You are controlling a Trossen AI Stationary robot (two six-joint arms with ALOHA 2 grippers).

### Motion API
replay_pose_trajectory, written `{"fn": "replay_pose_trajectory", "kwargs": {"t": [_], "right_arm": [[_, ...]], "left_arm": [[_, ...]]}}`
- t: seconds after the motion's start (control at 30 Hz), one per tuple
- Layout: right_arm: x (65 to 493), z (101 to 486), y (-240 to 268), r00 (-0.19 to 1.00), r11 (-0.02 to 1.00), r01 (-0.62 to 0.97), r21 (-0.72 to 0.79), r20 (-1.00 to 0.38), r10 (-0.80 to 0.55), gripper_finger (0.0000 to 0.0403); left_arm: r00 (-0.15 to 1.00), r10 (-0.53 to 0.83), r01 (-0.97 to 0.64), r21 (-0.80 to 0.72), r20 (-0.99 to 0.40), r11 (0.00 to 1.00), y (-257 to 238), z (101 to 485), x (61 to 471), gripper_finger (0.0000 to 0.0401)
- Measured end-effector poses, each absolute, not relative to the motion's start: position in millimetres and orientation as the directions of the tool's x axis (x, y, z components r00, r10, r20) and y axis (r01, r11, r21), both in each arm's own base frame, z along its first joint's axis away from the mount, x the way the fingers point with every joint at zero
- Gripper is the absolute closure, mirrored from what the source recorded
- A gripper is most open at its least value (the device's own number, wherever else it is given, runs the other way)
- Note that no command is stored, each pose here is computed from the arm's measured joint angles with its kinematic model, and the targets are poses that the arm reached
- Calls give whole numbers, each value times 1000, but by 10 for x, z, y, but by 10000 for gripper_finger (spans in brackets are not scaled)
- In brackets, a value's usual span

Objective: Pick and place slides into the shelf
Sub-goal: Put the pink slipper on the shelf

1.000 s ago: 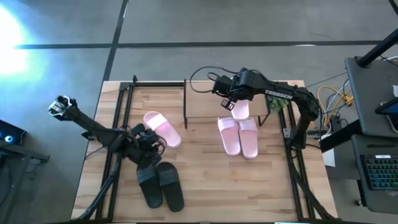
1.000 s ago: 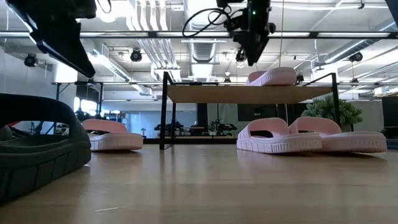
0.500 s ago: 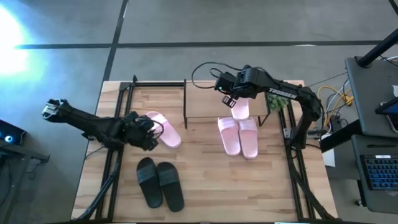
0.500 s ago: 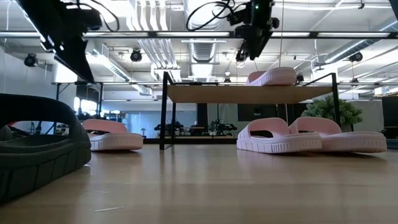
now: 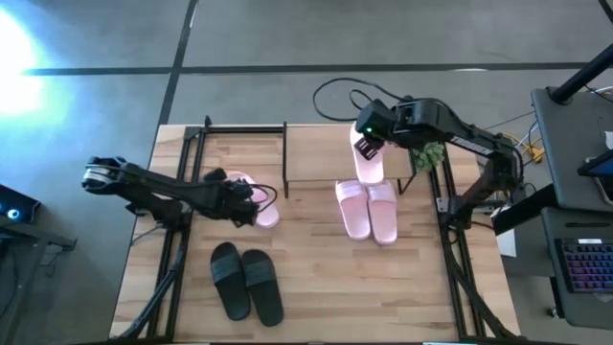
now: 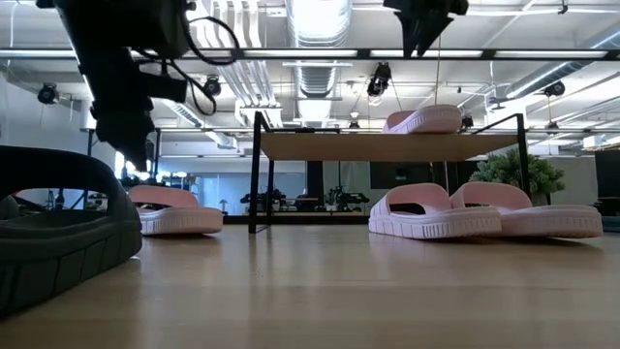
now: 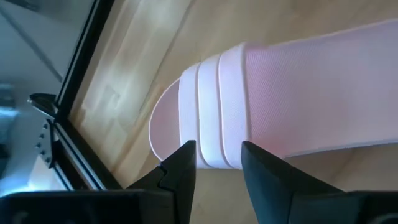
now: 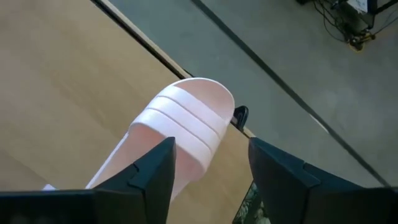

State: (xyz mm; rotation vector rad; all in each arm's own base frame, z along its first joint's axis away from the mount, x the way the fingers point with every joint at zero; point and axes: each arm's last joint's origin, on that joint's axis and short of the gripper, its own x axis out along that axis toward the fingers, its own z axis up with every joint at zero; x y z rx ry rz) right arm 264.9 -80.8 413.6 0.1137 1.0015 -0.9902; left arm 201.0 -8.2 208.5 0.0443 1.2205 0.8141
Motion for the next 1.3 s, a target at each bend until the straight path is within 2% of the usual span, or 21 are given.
{"fn": "replay_pose_trajectory", "kwargs": {"t": [0.47, 0.87, 1.0, 1.07, 1.13, 1.2, 1.3], "right_arm": [[2679, 4076, -726, 135, 582, 736, -346, -767, -627, 204], [2754, 3911, -714, 73, 608, 695, -383, -804, -590, 204], [2770, 3717, -701, 12, 670, 562, -486, -805, -594, 204], [2783, 3590, -656, -29, 694, 433, -575, -779, -627, 204], [2799, 3484, -582, -48, 672, 305, -675, -715, -697, 204], [2816, 3412, -502, -17, 635, 232, -737, -656, -755, 204], [2820, 3352, -439, 67, 635, 224, -739, -639, -767, 204]], "left_arm": [[-39, 600, -455, 548, -799, 701, -84, 1755, 2183, 287], [-7, 589, -477, 520, -808, 708, -80, 1849, 2132, 287], [44, 558, -501, 465, -829, 730, -88, 1965, 2078, 287], [97, 516, -516, 400, -851, 757, -112, 2075, 2030, 287], [163, 480, -532, 334, -862, 778, -137, 2196, 1960, 287], [235, 456, -551, 269, -858, 790, -159, 2326, 1864, 287], [338, 434, -594, 169, -835, 787, -164, 2508, 1704, 287]]}}
